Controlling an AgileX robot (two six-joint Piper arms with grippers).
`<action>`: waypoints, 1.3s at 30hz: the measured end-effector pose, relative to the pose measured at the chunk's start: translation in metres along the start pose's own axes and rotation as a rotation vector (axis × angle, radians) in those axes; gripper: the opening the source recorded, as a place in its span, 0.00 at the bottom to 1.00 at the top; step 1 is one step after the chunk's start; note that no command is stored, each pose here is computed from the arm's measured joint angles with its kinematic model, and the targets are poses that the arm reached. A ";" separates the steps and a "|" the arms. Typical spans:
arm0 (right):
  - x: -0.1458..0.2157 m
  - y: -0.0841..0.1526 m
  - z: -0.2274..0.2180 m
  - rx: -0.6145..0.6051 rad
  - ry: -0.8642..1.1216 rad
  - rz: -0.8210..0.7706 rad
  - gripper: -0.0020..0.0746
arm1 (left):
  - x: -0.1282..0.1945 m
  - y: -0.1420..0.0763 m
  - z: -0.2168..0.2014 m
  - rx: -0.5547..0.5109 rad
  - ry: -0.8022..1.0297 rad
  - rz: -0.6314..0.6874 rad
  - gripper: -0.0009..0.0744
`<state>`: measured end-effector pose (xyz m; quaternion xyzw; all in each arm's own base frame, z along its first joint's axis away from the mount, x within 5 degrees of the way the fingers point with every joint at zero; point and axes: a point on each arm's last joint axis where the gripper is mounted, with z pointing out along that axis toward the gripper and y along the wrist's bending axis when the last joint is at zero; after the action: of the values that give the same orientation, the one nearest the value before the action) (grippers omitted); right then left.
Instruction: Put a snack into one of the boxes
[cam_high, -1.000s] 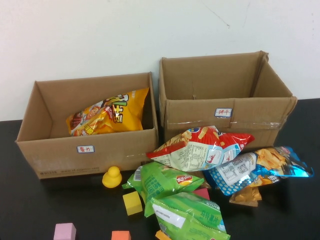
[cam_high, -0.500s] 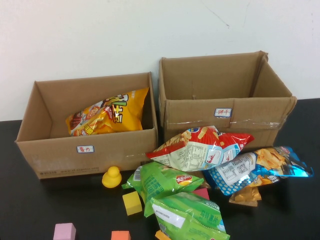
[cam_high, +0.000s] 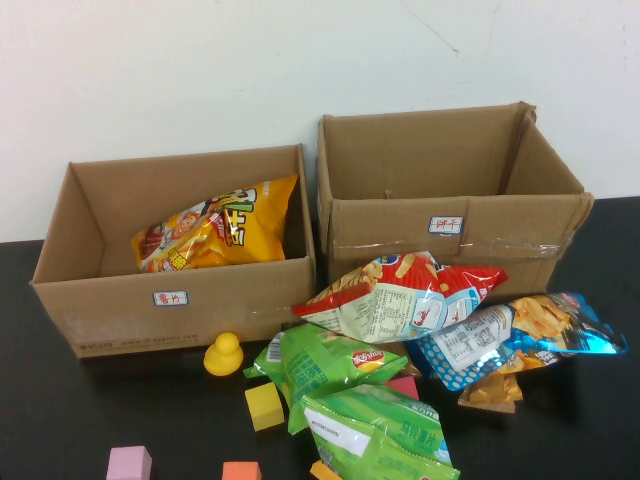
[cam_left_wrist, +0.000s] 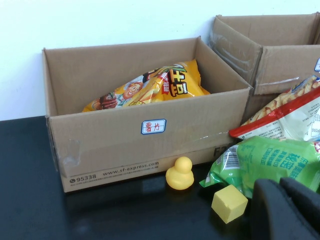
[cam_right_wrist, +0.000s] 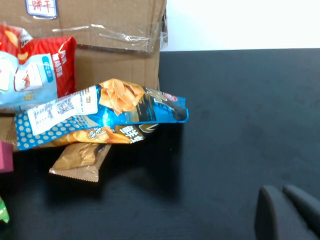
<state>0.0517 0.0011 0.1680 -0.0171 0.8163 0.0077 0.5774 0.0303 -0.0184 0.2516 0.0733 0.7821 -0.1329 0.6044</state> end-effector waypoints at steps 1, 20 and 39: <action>0.000 0.000 0.000 0.000 0.000 0.000 0.02 | 0.000 0.000 0.000 0.000 0.000 0.000 0.01; 0.000 0.000 0.000 0.000 0.000 0.000 0.02 | 0.004 0.010 0.000 -0.108 -0.012 0.093 0.01; 0.000 0.000 0.000 0.001 -0.001 -0.002 0.02 | 0.058 0.036 0.033 -0.349 -0.100 0.050 0.01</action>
<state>0.0517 0.0010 0.1681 -0.0176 0.8161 0.0068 0.5776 0.0553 0.0033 0.1842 -0.0202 0.7602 0.0164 0.6491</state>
